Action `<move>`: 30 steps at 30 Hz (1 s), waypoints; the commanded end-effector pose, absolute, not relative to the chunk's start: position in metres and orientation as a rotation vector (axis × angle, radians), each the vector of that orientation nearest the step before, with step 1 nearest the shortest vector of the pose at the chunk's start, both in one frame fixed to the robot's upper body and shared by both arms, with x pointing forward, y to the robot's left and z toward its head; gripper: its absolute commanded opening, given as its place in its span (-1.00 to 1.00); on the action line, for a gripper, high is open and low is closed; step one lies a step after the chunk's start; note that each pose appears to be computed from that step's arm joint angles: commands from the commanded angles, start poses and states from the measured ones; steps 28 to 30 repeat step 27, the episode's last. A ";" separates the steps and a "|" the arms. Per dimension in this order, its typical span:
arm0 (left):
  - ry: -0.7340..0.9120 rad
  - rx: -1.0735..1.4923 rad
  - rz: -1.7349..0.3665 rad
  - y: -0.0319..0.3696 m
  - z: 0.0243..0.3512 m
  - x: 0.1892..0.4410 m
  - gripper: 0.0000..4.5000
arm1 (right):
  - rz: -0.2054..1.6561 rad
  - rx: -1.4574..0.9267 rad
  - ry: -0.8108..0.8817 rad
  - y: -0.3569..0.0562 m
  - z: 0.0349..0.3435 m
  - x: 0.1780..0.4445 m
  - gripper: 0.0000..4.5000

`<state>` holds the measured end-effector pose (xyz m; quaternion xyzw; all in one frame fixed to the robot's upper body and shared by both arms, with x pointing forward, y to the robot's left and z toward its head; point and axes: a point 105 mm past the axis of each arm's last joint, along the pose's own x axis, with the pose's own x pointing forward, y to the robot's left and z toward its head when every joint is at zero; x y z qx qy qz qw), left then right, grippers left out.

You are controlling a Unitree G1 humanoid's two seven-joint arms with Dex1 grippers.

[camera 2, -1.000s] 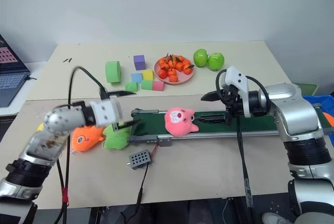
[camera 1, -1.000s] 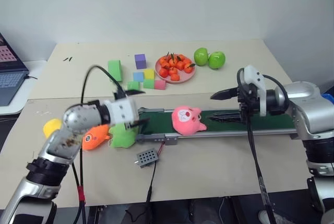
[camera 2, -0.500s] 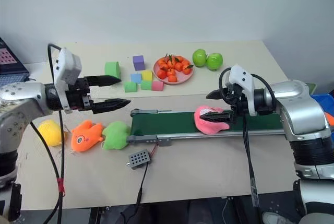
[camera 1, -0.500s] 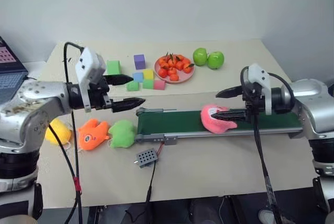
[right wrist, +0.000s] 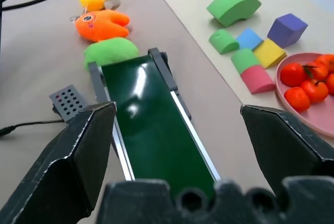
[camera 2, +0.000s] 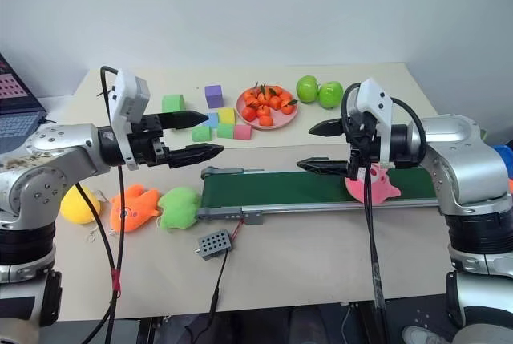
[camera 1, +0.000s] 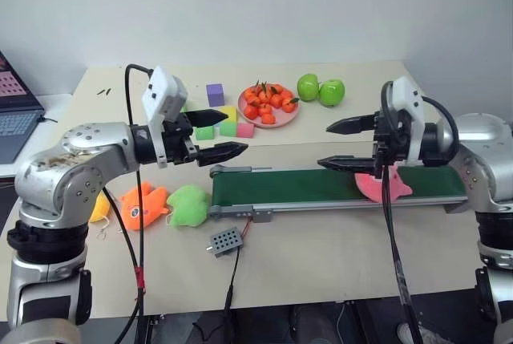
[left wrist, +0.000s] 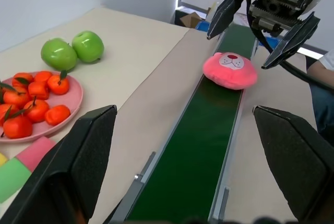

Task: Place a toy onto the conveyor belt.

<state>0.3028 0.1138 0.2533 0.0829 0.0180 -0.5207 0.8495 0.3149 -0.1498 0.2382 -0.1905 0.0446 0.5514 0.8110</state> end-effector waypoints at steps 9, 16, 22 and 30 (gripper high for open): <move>-0.038 0.182 -1.101 0.104 0.275 0.311 0.97 | 1.148 -0.417 0.036 -0.151 0.248 0.310 1.00; -0.009 0.177 -1.077 0.112 0.267 0.314 0.97 | 1.142 -0.414 0.045 -0.152 0.244 0.310 1.00; -0.001 0.172 -1.064 0.116 0.265 0.315 0.97 | 1.127 -0.423 0.061 -0.156 0.240 0.313 1.00; -0.004 0.158 -1.065 0.115 0.266 0.315 0.97 | 1.127 -0.426 0.061 -0.155 0.240 0.315 1.00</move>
